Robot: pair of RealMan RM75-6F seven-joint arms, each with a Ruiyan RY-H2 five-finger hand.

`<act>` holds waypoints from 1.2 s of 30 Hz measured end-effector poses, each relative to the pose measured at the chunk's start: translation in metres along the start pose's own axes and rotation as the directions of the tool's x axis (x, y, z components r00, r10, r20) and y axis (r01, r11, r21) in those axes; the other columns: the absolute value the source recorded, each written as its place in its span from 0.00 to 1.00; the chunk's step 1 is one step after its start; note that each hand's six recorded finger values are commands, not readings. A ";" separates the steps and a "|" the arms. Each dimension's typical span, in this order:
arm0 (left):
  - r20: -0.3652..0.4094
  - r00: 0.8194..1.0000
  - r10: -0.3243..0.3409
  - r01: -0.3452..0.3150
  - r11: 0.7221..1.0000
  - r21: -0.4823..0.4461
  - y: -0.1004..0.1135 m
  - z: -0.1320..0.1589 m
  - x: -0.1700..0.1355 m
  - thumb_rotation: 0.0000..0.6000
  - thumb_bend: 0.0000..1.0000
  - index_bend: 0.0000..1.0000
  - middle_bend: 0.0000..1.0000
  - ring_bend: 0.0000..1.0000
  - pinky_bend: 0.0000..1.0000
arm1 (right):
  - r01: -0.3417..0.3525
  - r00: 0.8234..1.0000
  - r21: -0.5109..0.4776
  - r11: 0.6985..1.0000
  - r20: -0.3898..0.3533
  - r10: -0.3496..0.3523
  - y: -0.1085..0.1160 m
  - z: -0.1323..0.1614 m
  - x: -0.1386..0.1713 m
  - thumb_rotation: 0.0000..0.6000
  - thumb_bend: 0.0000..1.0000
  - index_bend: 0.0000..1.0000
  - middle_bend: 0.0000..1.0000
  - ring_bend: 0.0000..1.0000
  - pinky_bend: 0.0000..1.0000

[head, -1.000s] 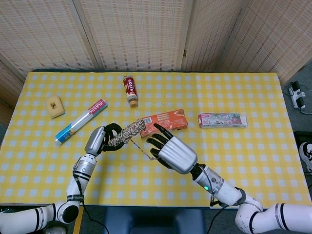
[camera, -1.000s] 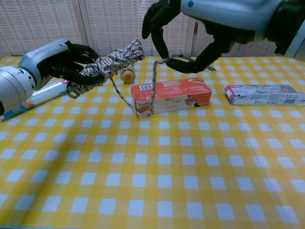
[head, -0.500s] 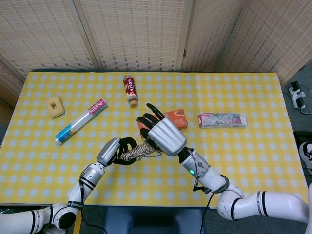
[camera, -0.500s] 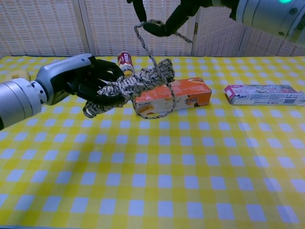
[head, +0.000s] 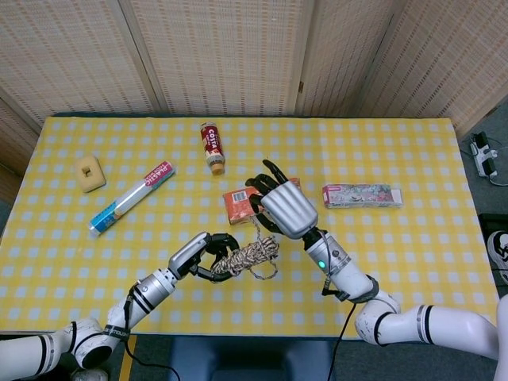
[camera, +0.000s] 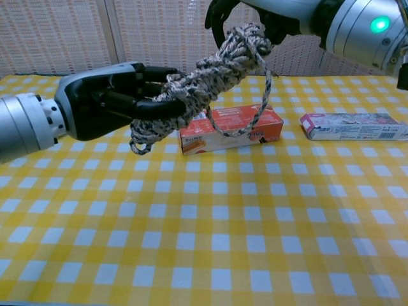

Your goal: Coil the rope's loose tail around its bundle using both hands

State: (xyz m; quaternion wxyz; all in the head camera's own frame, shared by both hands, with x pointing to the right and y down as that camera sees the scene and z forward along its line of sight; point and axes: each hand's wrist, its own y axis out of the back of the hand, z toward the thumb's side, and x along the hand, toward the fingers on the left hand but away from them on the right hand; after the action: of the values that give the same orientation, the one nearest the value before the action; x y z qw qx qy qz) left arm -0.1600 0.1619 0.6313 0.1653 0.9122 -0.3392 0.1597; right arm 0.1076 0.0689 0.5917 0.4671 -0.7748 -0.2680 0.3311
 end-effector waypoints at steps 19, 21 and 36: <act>0.074 0.997 0.003 0.020 0.950 -0.313 0.017 0.029 0.008 1.00 0.61 0.75 0.76 0.72 0.78 | -0.066 0.997 0.020 0.998 -0.028 0.066 -0.038 -0.017 0.041 1.00 0.52 0.72 0.29 0.22 0.00; 0.079 0.997 0.003 0.023 0.944 -0.329 0.017 0.031 0.008 1.00 0.61 0.76 0.76 0.72 0.78 | -0.072 0.997 0.030 0.997 -0.036 0.073 -0.041 -0.016 0.045 1.00 0.52 0.72 0.29 0.22 0.00; 0.100 0.993 0.064 -0.015 0.902 -0.432 0.033 0.040 0.008 1.00 0.61 0.76 0.76 0.73 0.78 | -0.178 0.981 0.087 0.980 -0.058 0.183 -0.075 -0.012 0.074 1.00 0.52 0.73 0.29 0.22 0.00</act>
State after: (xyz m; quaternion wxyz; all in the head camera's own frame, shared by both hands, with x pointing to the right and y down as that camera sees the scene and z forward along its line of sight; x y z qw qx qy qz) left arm -0.1694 0.1176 0.6053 0.3398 0.8537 -0.3933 0.0330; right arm 0.1556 0.1477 0.6440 0.4748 -0.7868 -0.1673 0.3571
